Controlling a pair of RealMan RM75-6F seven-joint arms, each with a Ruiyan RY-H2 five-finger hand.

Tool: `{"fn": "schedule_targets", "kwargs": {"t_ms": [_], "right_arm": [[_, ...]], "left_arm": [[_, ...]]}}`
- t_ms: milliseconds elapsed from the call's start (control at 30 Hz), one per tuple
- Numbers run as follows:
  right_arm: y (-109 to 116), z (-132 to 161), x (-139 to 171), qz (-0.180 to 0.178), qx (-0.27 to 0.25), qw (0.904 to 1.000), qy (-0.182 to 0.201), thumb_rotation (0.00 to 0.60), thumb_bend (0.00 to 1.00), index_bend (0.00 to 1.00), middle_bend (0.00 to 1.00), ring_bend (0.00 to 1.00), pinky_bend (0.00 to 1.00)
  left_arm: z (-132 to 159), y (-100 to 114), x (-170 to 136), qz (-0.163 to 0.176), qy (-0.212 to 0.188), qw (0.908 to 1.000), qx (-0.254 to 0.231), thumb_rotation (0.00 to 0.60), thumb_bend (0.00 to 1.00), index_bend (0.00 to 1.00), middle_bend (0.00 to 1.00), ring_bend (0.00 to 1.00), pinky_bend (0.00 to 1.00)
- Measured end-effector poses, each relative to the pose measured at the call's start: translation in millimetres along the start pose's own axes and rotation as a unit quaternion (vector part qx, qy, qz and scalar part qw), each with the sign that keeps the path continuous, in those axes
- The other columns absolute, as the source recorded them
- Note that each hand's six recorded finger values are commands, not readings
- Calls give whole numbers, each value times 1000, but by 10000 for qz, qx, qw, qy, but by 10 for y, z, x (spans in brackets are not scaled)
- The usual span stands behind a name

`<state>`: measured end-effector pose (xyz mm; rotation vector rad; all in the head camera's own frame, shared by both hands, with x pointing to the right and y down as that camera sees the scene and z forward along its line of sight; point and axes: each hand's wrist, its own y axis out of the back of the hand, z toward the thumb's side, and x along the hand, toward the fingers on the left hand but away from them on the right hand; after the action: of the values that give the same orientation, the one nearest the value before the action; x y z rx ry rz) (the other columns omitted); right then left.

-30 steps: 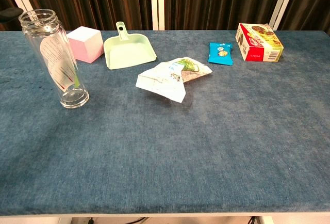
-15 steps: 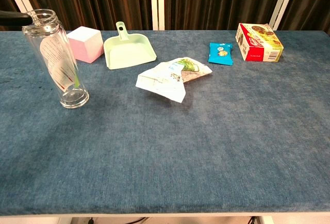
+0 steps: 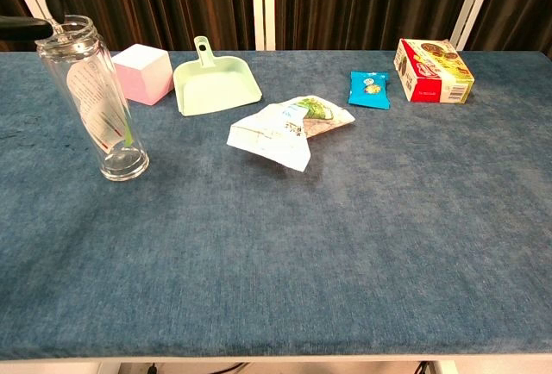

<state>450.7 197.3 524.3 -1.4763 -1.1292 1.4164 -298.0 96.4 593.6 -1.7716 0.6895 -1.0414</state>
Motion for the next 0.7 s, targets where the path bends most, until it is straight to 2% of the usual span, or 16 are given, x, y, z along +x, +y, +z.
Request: {"fn": "schedule_targets", "kwargs": {"t_ms": [200, 700], "right_arm": [[-7, 7, -1, 18, 9, 10000, 2, 600, 288, 0, 0, 0, 0], [-21, 10, -4, 36, 16, 10000, 2, 600, 289, 0, 0, 0, 0]], "left_arm": [[-6, -21, -11, -35, 8, 10000, -25, 169, 120, 483, 69, 25, 156], [-30, -109, -10, -157, 27, 9997, -160, 166, 120, 453, 69, 25, 156]]}}
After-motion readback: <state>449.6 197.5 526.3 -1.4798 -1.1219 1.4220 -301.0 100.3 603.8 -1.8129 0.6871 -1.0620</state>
